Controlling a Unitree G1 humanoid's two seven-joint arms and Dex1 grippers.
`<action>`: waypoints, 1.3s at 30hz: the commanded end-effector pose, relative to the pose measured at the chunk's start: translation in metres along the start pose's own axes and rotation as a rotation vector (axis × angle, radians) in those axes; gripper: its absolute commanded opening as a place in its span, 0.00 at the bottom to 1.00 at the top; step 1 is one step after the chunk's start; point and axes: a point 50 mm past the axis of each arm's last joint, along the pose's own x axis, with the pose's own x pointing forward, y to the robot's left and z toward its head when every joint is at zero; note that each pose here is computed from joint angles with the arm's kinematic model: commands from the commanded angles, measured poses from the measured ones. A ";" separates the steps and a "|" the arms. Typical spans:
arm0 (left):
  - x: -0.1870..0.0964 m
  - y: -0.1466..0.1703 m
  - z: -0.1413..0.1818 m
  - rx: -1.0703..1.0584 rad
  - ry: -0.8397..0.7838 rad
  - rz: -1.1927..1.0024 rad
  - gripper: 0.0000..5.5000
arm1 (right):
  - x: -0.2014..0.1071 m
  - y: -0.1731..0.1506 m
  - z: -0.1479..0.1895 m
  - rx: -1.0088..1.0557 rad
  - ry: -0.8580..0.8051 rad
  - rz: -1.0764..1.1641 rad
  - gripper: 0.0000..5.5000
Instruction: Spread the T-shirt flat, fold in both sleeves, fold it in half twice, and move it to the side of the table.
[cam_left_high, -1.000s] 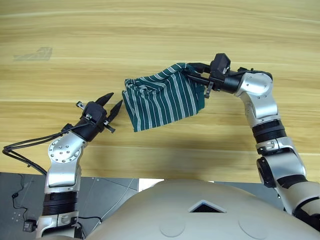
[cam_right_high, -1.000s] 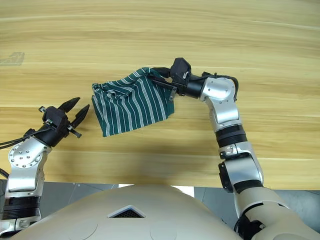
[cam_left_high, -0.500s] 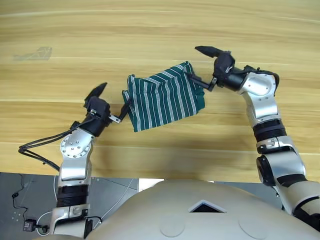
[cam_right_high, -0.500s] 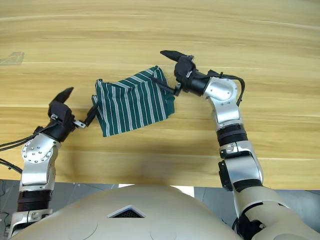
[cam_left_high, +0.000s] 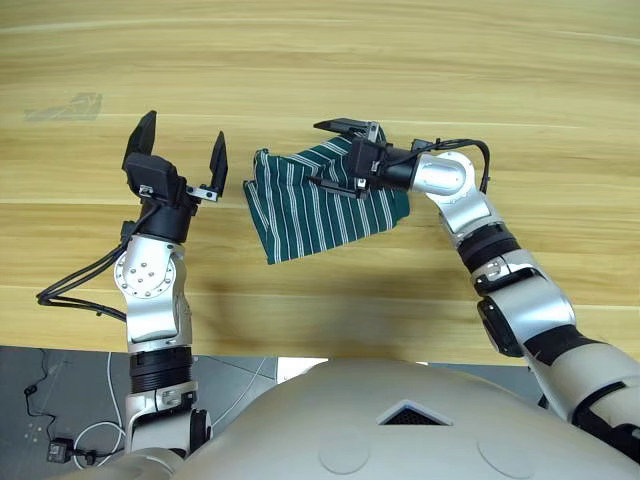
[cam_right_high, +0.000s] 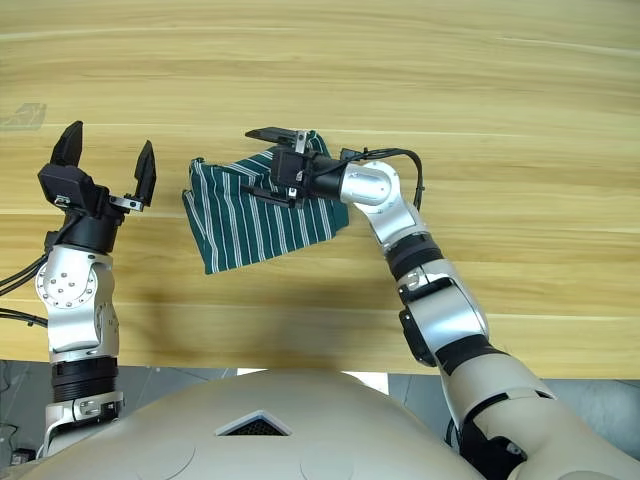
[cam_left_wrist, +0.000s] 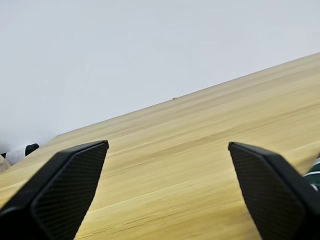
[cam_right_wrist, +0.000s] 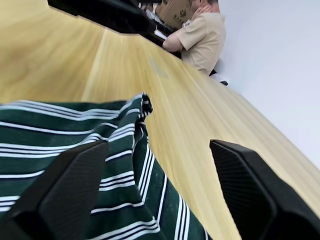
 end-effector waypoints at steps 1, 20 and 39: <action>0.004 -0.003 0.000 -0.001 -0.008 -0.004 0.81 | 0.014 0.002 -0.003 -0.027 0.038 0.014 0.68; 0.004 -0.010 -0.004 -0.022 -0.002 -0.017 0.81 | 0.027 -0.013 -0.010 -0.161 0.174 -0.183 0.68; -0.007 -0.047 -0.006 -0.233 0.027 -0.311 0.81 | -0.050 -0.092 0.034 -0.296 -0.088 -0.578 0.68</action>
